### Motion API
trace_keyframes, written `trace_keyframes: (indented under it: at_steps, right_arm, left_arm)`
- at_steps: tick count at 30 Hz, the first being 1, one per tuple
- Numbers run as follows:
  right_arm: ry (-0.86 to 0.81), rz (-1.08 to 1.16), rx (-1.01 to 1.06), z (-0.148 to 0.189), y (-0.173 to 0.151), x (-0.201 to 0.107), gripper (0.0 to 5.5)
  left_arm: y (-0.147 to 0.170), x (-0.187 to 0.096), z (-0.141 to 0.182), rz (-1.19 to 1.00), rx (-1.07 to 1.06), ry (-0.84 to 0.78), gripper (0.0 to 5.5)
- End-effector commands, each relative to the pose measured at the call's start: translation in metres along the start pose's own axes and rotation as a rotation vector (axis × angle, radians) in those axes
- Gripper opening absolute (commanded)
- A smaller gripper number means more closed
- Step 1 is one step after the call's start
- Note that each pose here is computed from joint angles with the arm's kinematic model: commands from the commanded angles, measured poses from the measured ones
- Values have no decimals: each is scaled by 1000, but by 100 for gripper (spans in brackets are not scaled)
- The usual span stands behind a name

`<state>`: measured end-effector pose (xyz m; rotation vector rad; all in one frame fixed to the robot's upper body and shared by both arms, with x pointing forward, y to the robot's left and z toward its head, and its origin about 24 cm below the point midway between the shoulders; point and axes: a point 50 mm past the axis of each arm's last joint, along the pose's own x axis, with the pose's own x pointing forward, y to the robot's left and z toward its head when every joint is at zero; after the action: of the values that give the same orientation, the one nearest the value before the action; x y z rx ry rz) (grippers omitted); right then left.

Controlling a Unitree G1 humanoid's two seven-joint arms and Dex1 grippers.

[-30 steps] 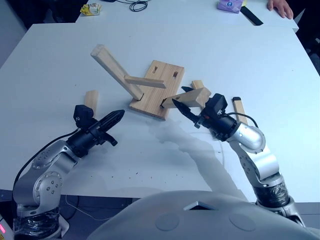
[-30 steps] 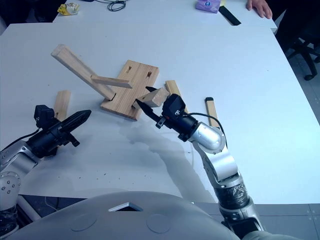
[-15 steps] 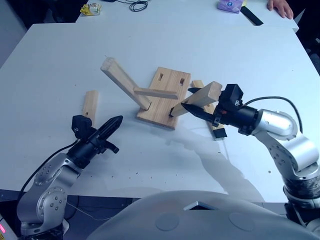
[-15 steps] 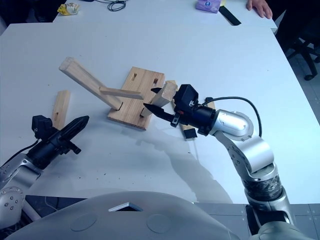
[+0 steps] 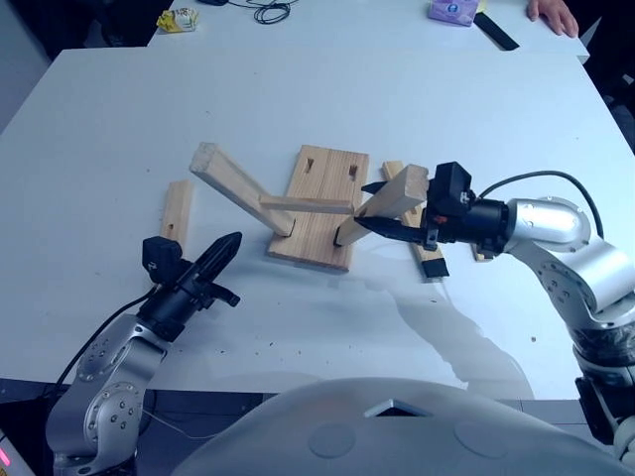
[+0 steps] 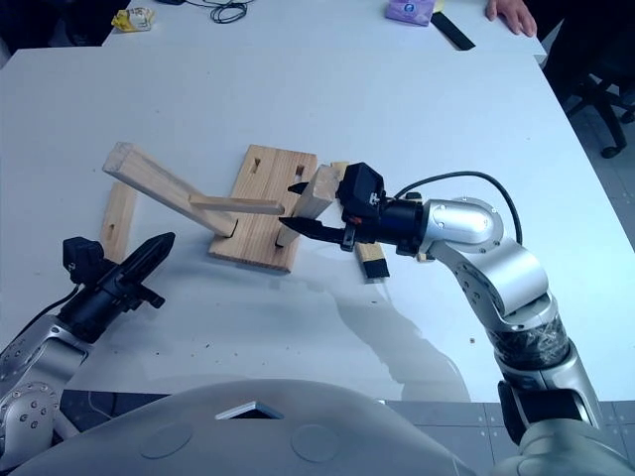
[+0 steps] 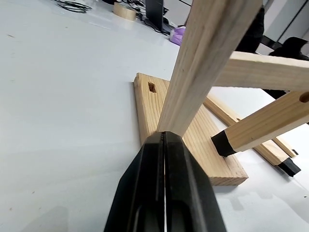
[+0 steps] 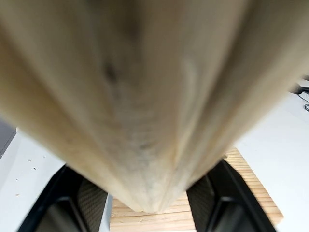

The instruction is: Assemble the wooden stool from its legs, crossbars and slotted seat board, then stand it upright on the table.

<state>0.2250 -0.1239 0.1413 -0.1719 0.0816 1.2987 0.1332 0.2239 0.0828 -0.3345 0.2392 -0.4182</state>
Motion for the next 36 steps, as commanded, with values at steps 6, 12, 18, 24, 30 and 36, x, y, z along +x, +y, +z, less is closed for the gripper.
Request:
trace_keyframes:
  at_steps: [6, 12, 18, 24, 30, 36]
  right_arm:
    - [290, 27, 159, -52, 3, 0, 204]
    - [342, 33, 195, -62, -2, 4, 204]
    - [342, 52, 237, -58, -14, 2, 204]
    - [345, 68, 257, -57, -29, -1, 204]
    - [433, 170, 120, -66, -21, 7, 204]
    - [434, 155, 30, -68, -19, 3, 204]
  left_arm:
    - [-4, 0, -2, 17, 7, -12, 0]
    - [-4, 3, 0, 0, 23, -13, 0]
    - [2, 6, 7, -25, 74, -7, 0]
    - [11, 14, 16, -60, 132, 2, 0]
    - [19, 35, 35, -114, 243, 7, 0]
    - [18, 46, 47, -134, 330, -3, 0]
